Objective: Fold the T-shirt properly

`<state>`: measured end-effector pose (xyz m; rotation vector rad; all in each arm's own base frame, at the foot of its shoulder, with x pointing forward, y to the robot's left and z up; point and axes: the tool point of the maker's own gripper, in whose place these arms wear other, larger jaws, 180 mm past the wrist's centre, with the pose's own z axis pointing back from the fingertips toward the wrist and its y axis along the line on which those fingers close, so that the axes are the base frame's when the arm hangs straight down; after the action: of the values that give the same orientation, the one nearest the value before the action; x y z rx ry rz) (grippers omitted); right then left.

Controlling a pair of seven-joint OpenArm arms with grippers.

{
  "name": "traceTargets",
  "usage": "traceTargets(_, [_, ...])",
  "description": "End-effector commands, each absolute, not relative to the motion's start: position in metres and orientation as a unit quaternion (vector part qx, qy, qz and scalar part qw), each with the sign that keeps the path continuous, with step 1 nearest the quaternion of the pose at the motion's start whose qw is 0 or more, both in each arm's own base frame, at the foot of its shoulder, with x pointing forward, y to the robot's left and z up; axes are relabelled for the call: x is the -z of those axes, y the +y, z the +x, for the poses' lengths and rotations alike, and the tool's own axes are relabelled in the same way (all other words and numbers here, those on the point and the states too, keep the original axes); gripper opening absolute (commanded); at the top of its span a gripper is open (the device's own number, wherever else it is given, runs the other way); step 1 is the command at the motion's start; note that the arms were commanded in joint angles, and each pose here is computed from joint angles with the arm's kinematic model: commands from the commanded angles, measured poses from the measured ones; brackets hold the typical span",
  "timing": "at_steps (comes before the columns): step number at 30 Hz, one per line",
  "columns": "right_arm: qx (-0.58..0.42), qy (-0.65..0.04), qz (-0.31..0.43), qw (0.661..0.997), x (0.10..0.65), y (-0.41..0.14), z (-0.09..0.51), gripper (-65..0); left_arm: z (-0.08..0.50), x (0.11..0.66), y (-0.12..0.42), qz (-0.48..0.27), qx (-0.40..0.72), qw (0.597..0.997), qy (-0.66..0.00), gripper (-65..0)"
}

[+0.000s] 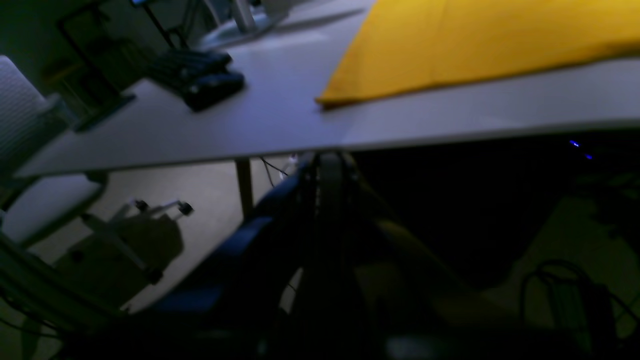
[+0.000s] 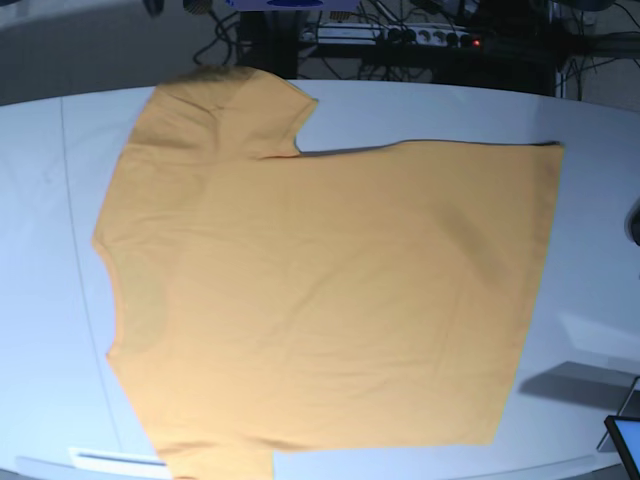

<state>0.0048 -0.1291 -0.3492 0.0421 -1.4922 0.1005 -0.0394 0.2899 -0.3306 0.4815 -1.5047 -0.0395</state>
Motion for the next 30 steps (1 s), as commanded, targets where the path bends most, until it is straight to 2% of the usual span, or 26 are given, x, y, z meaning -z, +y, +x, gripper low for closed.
traceTargets(1, [-0.049, -0.683, 0.02, 0.728, 0.34, -0.13, 0.007, -64.7, -0.046, 0.323, 0.292, 0.223, 0.022, 0.703, -0.675, -63.7])
traceTargets(5, [-0.076, -0.658, 0.028, 0.749, 0.338, -0.131, 0.036, -64.7, -0.033, 0.332, 0.313, 0.248, -0.003, 0.733, -0.633, -59.0])
traceTargets(8, [-0.083, -0.643, 0.03, 0.76, 0.332, -0.128, 0.056, -64.7, -0.019, 0.317, 0.338, 0.278, -0.05, 0.724, -0.629, -56.3])
traceTargets(14, [-0.102, -0.612, 0.046, 0.783, 0.321, -0.112, 0.092, -64.7, 0.018, 0.266, 0.375, 0.298, -0.104, 0.709, -0.631, -56.3])
traceTargets(19, [-0.105, -0.581, 0.043, 0.806, 0.326, -0.108, 0.109, -65.0, 0.033, 0.249, 0.41, 0.332, -0.125, 0.73, -0.584, -56.3])
traceTargets(23, [-0.104, -0.584, 0.038, 0.804, 0.325, -0.11, 0.116, -65.0, 0.035, 0.256, 0.444, 0.348, -0.172, 0.762, -0.519, -55.9])
traceTargets(25, [-0.104, -0.586, 0.038, 0.803, 0.324, -0.11, 0.117, -65.0, 0.035, 0.262, 0.457, 0.35, -0.198, 0.777, -0.485, -53.4])
traceTargets(27, [-0.104, -0.588, 0.038, 0.801, 0.322, -0.11, 0.118, -64.9, 0.041, 0.255, 0.466, 0.353, -0.209, 0.776, -0.479, -50.6])
traceTargets(30, [-0.105, -0.592, 0.038, 0.798, 0.321, -0.11, 0.121, -64.9, 0.049, 0.239, 0.469, 0.363, -0.199, 0.755, -0.508, -50.4])
